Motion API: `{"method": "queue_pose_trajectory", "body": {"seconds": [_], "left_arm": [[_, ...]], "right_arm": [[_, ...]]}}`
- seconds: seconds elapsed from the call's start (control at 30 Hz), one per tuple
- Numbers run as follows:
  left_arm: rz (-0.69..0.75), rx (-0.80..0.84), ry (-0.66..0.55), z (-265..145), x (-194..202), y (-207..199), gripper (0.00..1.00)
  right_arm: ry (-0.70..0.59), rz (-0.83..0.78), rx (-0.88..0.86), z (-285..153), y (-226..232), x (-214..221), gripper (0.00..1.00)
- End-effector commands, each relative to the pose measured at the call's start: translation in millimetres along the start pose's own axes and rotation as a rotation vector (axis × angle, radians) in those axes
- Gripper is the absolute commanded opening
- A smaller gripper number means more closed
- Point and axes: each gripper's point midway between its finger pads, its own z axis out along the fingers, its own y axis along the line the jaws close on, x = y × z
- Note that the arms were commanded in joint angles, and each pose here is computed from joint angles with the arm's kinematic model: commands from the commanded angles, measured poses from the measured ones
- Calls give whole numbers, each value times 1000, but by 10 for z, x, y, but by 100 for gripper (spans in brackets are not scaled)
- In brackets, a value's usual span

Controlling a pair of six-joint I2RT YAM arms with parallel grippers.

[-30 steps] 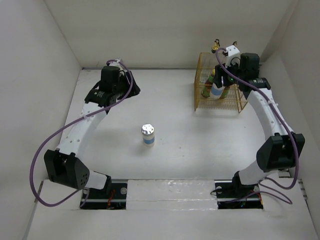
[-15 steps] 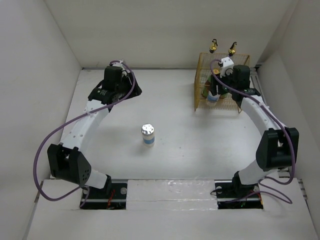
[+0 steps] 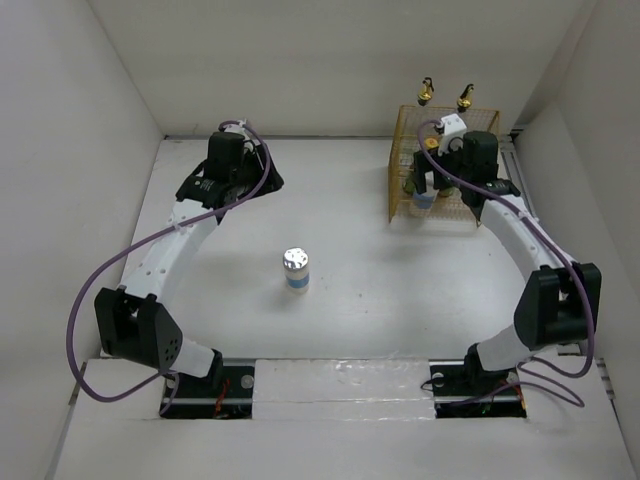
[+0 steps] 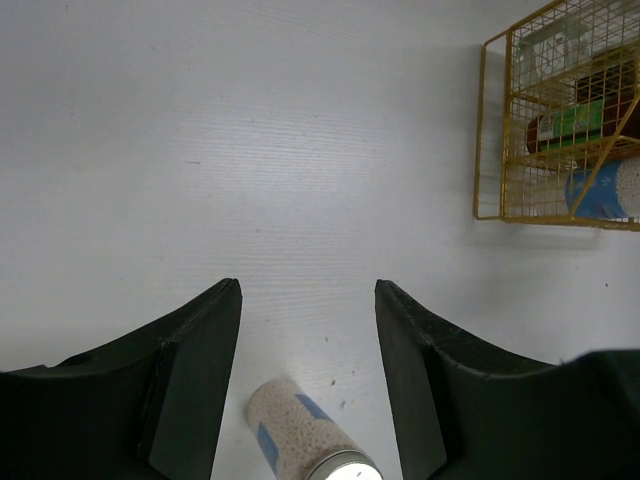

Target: Organize the condiment bottles

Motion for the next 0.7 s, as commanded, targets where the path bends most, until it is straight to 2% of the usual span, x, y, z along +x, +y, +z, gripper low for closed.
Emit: {"method": "queue_pose_trajectory", "body": {"seconds": [0.0,0.03,0.07,0.13,0.17,0.23,0.27,0.3,0.33,0.37,0.4,0.43,0.47,0.5,0.53,0.63,0.67], "left_arm": [[-1,33,-59,-75,-204,-111,52],[0,37,-67,-90,-237,-130,52],[-1,28,-72,-105,-260,-122,52],[4,16,-90,-122,-328,-91,52],[5,25,-108,-175,-384,-125,51],[6,31,-119,-198,-428,-150,43],[1,29,-131,-216,-481,-136,33],[1,29,-131,-216,-481,-136,19],[2,34,-140,-237,-519,-157,4],[-9,35,-140,-237,-519,-162,4],[-7,47,-144,-238,-532,-187,4],[-7,47,-144,-238,-532,-187,7],[-7,51,-152,-257,-564,-206,12],[-7,51,-152,-257,-564,-206,30],[-7,51,-152,-257,-564,-206,38],[-8,38,-147,-296,-544,-181,53],[-8,38,-147,-297,-544,-180,54]], "right_arm": [[-108,-45,38,-334,24,-481,95],[-137,-66,30,-455,93,-585,87],[-148,-74,25,-521,159,-631,60],[-152,-113,-73,-589,558,-595,17],[-153,-127,-126,-651,759,-524,4],[-136,-180,-324,-696,1465,-362,0],[-105,-199,-394,-705,1715,-189,11],[-92,-218,-466,-751,1956,-94,26],[-79,-237,-562,-767,2237,10,44],[-57,-289,-649,-847,2594,142,63],[-27,-327,-671,-773,2748,257,86],[-7,-351,-701,-771,2878,333,100],[10,-387,-750,-817,3088,413,100],[17,-404,-777,-801,3191,441,100],[45,-427,-803,-728,3304,508,100],[83,-464,-865,-636,3619,658,100],[95,-473,-850,-578,3652,692,100]]}}
